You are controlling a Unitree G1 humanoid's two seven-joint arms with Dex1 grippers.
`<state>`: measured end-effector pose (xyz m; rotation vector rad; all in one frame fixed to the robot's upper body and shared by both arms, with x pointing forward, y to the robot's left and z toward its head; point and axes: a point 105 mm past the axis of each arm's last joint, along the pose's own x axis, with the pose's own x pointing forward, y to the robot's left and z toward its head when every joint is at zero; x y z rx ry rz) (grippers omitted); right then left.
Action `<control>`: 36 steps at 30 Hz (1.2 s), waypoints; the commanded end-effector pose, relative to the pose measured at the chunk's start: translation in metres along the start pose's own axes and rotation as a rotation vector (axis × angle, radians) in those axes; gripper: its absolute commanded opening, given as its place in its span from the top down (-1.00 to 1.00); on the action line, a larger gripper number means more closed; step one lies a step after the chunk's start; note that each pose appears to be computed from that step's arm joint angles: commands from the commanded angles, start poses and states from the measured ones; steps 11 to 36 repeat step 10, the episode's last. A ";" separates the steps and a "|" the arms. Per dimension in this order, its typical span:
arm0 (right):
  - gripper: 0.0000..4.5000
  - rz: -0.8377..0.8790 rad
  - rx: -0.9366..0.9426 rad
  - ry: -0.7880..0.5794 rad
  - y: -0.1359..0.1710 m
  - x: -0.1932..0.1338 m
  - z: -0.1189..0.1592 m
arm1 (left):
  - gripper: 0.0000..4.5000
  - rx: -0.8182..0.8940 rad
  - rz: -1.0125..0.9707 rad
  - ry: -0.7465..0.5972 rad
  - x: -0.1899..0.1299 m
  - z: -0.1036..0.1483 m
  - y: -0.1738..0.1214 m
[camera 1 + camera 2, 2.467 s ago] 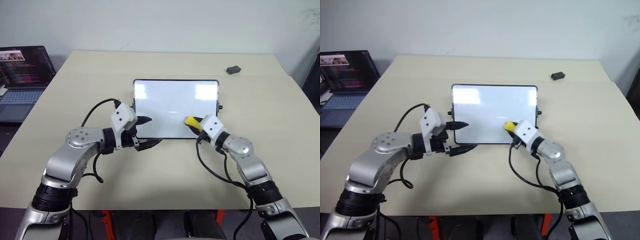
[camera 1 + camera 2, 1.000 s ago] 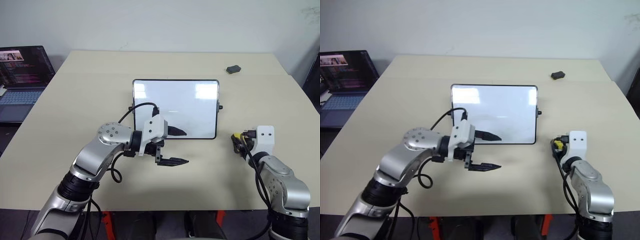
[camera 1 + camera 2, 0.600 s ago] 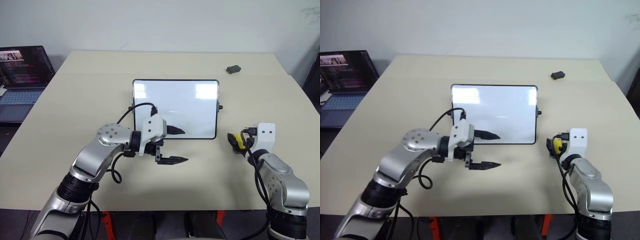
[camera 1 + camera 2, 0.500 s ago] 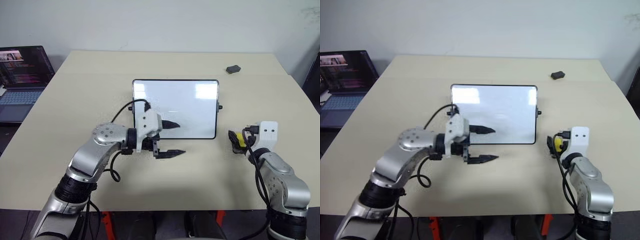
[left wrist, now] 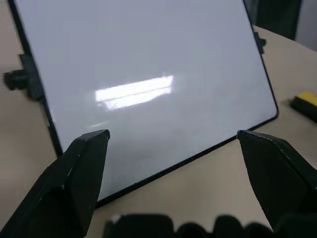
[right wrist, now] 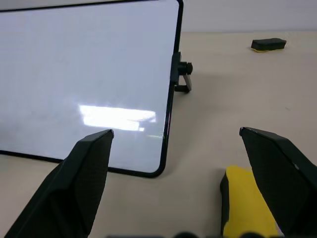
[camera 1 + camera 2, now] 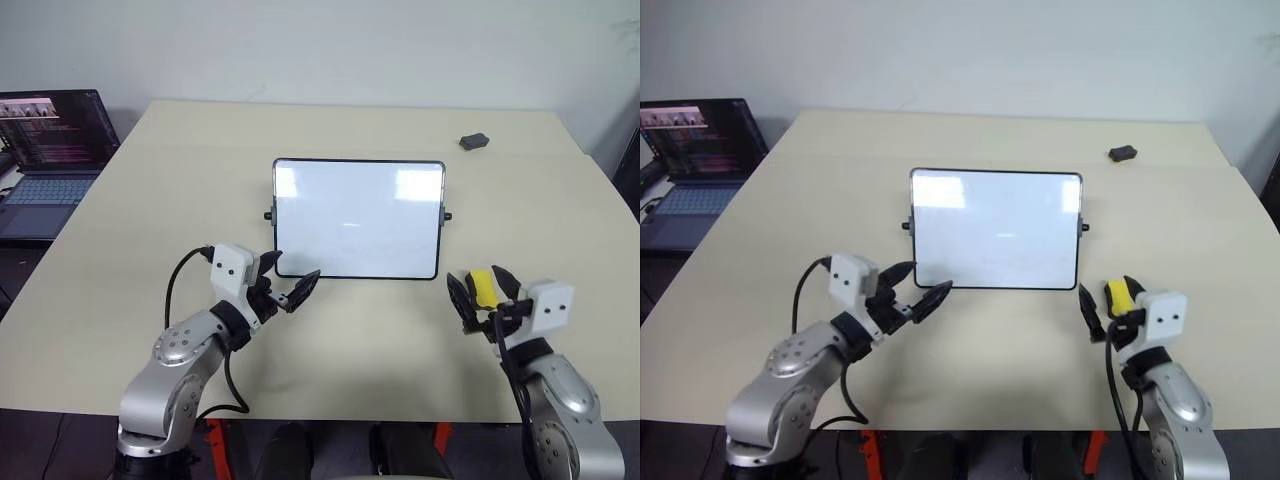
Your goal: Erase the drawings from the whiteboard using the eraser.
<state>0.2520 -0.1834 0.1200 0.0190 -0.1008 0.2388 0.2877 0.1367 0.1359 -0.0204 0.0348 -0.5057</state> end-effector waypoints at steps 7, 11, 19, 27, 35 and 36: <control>-0.98 0.044 -0.032 0.059 0.004 -0.036 -0.035 | -1.00 0.042 0.391 -0.042 -0.039 -0.014 0.038; -0.98 0.025 -0.035 0.077 -0.002 -0.035 -0.042 | -1.00 0.000 0.442 -0.010 -0.046 -0.030 0.041; -0.98 0.025 -0.035 0.077 -0.002 -0.035 -0.042 | -1.00 0.000 0.442 -0.010 -0.046 -0.030 0.041; -0.98 0.025 -0.035 0.077 -0.002 -0.035 -0.042 | -1.00 0.000 0.442 -0.010 -0.046 -0.030 0.041; -0.98 0.025 -0.035 0.077 -0.002 -0.035 -0.042 | -1.00 0.000 0.442 -0.010 -0.046 -0.030 0.041; -0.98 0.025 -0.035 0.077 -0.002 -0.035 -0.042 | -1.00 0.000 0.442 -0.010 -0.046 -0.030 0.041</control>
